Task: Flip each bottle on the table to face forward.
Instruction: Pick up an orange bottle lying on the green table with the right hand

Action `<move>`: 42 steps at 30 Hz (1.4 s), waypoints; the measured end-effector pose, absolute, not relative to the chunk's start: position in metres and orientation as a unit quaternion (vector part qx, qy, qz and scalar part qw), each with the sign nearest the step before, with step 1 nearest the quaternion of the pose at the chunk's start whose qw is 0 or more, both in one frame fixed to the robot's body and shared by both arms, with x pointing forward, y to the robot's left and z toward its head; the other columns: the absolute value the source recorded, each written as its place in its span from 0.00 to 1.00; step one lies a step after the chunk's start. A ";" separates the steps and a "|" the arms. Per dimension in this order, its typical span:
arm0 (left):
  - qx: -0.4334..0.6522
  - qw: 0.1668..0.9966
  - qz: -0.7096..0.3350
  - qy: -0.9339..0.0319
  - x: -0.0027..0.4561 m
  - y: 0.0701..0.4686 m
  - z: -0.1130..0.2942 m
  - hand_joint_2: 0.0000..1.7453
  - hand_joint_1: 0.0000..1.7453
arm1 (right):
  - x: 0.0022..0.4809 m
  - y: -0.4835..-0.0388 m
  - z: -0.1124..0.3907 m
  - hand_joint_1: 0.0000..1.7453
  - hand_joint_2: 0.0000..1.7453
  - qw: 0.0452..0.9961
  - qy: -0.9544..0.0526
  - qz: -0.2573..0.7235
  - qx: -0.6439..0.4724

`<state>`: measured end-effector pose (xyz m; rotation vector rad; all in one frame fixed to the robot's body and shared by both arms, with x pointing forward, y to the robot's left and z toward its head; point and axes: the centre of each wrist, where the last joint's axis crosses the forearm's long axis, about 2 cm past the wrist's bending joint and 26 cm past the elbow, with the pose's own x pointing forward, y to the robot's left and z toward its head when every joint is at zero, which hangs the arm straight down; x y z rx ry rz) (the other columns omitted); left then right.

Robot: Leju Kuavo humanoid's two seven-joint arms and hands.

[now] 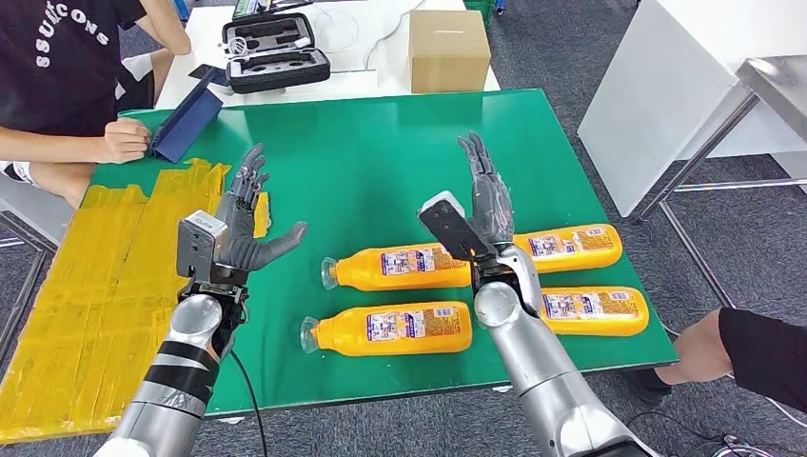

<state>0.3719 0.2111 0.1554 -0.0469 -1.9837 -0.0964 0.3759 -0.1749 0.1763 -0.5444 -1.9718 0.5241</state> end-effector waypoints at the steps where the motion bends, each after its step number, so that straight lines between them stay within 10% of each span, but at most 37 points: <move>1: -0.021 0.546 -0.041 -0.837 0.372 0.210 0.156 1.00 0.00 | 0.377 -0.173 0.175 0.00 1.00 0.491 -0.808 0.229 -0.232; 15: -0.042 0.543 -0.049 -0.837 0.386 0.190 0.171 1.00 0.00 | 0.382 -0.122 0.146 0.00 1.00 0.501 -0.711 0.435 -0.231; 42: -0.059 0.558 -0.056 -0.826 0.392 0.178 0.169 1.00 0.00 | 0.395 -0.133 0.131 0.00 1.00 0.528 -0.593 0.522 -0.313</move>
